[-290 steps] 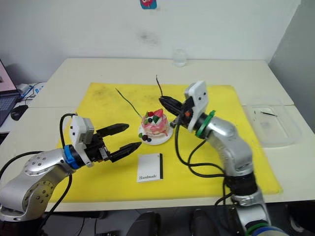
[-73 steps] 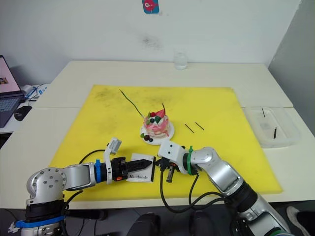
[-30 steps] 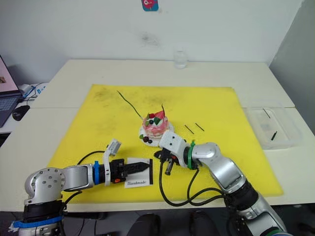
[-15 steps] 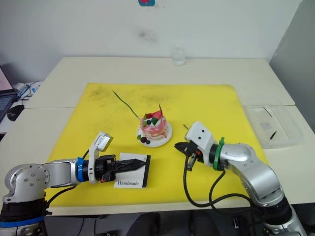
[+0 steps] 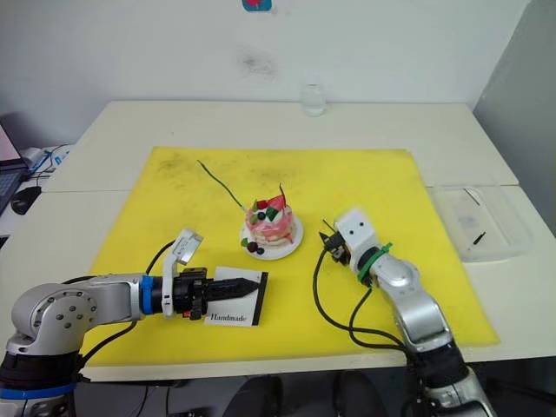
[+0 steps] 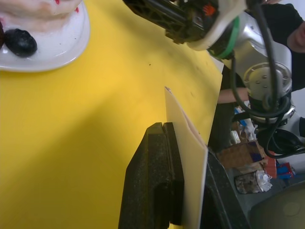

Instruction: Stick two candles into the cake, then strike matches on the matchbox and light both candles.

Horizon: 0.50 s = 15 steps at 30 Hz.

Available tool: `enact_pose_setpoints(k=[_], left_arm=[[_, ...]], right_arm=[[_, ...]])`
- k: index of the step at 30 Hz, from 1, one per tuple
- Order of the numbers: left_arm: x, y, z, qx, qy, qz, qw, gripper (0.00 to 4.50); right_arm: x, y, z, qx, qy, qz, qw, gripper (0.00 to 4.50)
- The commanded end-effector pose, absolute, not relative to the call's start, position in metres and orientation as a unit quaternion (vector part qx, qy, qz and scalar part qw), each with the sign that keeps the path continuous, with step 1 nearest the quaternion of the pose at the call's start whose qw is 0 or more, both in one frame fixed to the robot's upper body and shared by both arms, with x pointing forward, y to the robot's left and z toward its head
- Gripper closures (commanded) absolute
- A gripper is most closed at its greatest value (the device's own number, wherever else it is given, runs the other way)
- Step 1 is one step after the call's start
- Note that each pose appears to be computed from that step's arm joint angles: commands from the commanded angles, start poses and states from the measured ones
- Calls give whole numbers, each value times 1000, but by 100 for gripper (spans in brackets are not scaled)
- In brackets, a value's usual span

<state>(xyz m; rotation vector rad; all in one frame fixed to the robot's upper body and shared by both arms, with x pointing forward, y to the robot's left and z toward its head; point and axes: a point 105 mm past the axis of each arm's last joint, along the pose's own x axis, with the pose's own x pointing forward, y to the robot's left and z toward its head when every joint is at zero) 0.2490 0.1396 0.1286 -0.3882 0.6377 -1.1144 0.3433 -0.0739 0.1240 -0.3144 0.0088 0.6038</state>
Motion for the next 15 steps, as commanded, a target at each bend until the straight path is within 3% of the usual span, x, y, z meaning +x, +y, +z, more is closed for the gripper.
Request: enact_pose_setpoints(k=[1,15], left_arm=[[248,136,139,-163,275,-532,784,450],[250,136,140,-164,270,-531,786,450]], right_arm=[[352,-71,133,-152,-29,292,944,225],[380,-72,114,-114,0,274,955,225]])
